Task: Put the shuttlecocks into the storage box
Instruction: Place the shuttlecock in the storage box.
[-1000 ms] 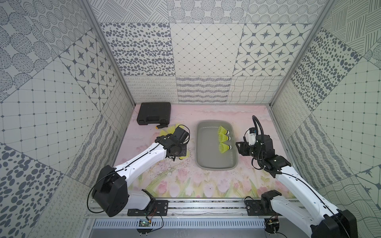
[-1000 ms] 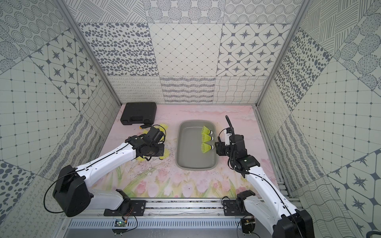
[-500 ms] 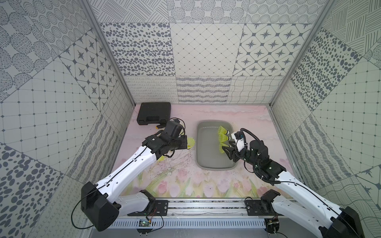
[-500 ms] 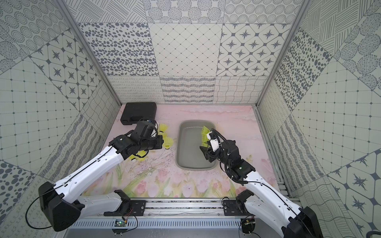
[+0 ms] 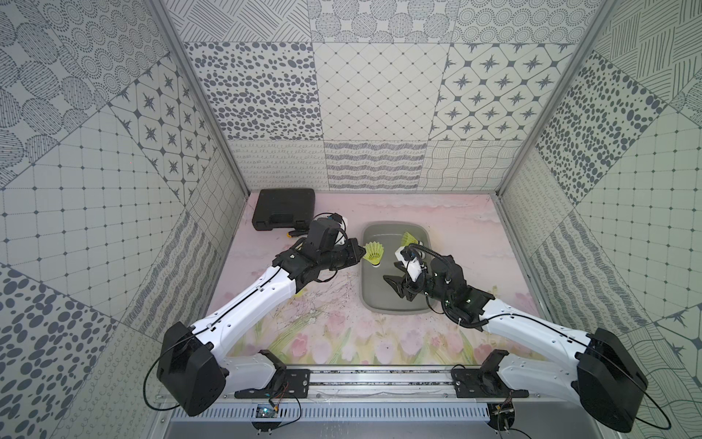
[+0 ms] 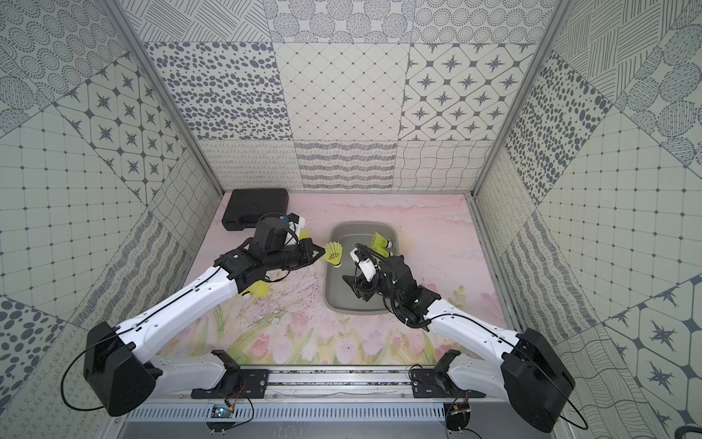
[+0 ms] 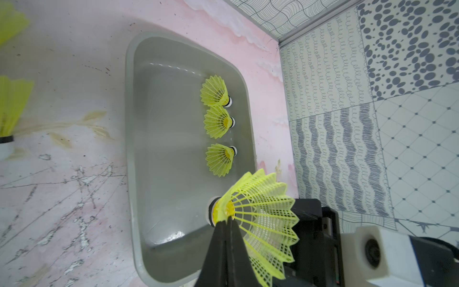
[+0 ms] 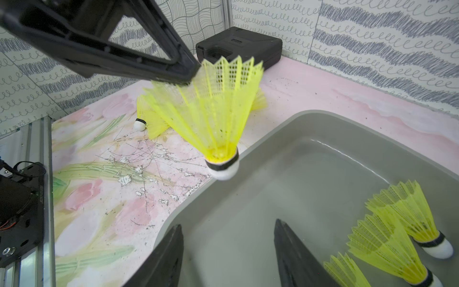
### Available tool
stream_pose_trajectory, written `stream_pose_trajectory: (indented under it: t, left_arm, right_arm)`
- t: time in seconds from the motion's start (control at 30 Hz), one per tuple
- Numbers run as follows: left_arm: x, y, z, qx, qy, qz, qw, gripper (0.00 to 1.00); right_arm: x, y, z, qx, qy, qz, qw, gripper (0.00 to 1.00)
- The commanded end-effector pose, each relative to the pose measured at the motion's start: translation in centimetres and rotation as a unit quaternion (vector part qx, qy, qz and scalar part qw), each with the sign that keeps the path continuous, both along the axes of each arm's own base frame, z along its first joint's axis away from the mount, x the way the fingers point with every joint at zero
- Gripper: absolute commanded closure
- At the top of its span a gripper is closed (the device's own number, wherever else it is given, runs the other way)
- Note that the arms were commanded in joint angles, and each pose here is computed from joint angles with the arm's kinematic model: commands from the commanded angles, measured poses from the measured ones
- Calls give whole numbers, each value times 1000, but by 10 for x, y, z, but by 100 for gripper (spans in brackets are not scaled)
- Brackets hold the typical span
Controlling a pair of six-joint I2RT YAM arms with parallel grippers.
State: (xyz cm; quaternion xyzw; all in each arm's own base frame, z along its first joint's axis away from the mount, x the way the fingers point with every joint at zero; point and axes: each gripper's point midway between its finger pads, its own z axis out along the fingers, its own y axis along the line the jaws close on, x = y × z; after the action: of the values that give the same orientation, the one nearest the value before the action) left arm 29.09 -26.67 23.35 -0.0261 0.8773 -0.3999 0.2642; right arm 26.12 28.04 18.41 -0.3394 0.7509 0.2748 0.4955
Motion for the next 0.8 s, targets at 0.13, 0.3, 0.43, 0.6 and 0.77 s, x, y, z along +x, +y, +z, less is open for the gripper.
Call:
stream_pose_trajectory:
  t: [0.13, 0.3, 0.43, 0.6, 0.77]
  left_arm:
    - [7, -23, 35, -124, -1, -3, 992, 100]
    - [6, -22, 37, -128, -1, 1, 992, 100]
    - [5, -21, 36, -132, 5, 4, 991, 100]
    - [4, -22, 34, -135, 12, 5, 991, 100]
    - [4, -22, 34, -137, 12, 7, 990, 100]
  right_arm:
    - [16, 21, 37, 55, -57, 6, 997, 38]
    - [23, 19, 37, 53, -61, -13, 997, 38]
    - [27, 17, 37, 51, -70, -23, 996, 38]
    - [32, 16, 37, 46, -78, -34, 995, 44]
    - [33, 16, 34, 39, -80, -34, 995, 57]
